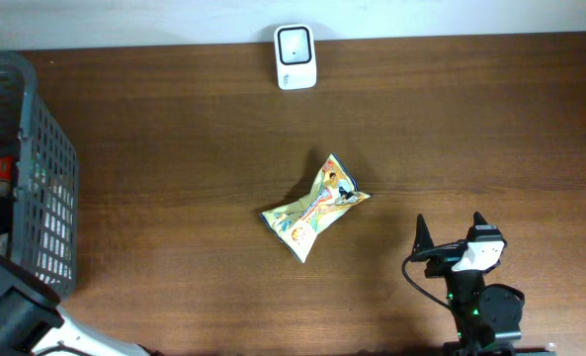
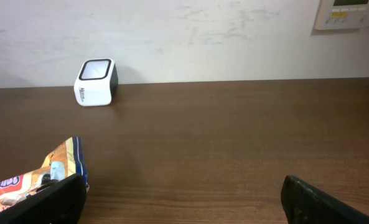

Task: Scan the item barcode
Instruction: 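Grasp the spaghetti package from the basket and place it beside the bag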

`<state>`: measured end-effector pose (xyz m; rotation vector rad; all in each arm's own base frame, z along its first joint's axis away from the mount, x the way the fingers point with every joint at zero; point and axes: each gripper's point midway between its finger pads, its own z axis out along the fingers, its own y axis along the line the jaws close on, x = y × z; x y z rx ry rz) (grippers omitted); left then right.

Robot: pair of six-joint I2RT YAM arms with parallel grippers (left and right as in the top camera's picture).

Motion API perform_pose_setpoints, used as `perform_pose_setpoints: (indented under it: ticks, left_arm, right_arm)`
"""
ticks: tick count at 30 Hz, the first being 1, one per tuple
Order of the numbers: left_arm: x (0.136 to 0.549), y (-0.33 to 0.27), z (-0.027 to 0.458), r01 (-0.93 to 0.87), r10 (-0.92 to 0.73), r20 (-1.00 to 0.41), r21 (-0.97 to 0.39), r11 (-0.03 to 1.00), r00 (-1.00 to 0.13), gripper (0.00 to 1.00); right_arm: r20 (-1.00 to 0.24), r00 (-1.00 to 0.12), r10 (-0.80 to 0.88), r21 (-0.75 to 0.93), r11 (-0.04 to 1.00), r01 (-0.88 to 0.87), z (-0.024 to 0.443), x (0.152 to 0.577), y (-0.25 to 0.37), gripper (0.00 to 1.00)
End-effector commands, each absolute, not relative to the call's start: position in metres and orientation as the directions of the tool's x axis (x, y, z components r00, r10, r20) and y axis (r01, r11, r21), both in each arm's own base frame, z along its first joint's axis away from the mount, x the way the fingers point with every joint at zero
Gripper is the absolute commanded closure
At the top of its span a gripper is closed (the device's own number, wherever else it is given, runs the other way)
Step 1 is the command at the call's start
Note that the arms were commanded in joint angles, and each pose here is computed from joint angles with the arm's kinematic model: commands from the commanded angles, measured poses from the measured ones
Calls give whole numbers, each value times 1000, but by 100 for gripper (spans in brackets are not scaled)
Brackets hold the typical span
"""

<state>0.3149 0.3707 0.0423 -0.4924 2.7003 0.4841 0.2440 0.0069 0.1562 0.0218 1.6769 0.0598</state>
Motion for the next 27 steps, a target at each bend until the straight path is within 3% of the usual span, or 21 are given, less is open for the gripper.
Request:
perform_pose_setpoints:
  ticks: [1, 2, 3, 5, 6, 8, 11, 13, 15, 19, 21, 23, 25, 27]
  left_arm:
    - [299, 378, 5, -413, -327, -327, 241, 878, -886, 1]
    - [292, 379, -5, -419, -344, -303, 236, 877, -889, 1]
    - [287, 379, -10, -424, -356, -288, 227, 877, -889, 16]
    - [288, 381, -7, -427, -355, -295, 230, 875, -887, 73]
    - [289, 381, -6, -427, -354, -298, 232, 874, -886, 87]
    - [291, 382, 8, -442, -360, -320, 235, 866, -876, 100]
    - [312, 383, 65, -459, -326, -460, 212, 863, -826, 100]
    - [344, 372, 155, -480, -295, -669, 105, 871, -682, 100]
    - [358, 354, 250, -467, -206, -810, 94, 879, -549, 100]
    - [360, 309, 386, -478, -27, -955, 124, 870, -296, 100]
    - [358, 252, 458, -435, 50, -992, 97, 895, -119, 100]
    - [356, 170, 498, -303, 112, -993, 117, 946, -33, 100]
    - [362, 103, 469, -160, 2, -991, 24, 987, -136, 100]
    - [372, 48, 382, -111, -166, -885, -131, 985, -435, 100]
  right_arm:
    - [-991, -119, 56, 57, 998, -4, 154, 243, 4, 1]
    - [-991, -119, 56, 57, 998, -4, 154, 243, 4, 1]
    - [-991, -119, 56, 57, 998, -4, 154, 243, 4, 1]
    - [-991, -119, 56, 57, 998, -4, 154, 243, 4, 1]
    - [-991, -119, 56, 57, 998, -4, 154, 243, 4, 1]
    - [-991, -119, 56, 57, 998, -4, 154, 243, 4, 1]
    - [-991, -119, 56, 57, 998, -4, 154, 243, 4, 1]
    - [-991, -119, 56, 57, 998, -4, 154, 243, 4, 1]
    - [-991, -119, 56, 57, 998, -4, 154, 243, 4, 1]
    - [-991, -119, 56, 57, 998, -4, 154, 243, 4, 1]
    - [-991, -119, 56, 57, 998, -4, 154, 243, 4, 1]
    - [-991, -119, 56, 57, 998, -4, 154, 243, 4, 1]
    - [-991, -119, 56, 57, 998, -4, 154, 243, 4, 1]
    - [-991, -119, 56, 57, 998, -4, 154, 243, 4, 1]
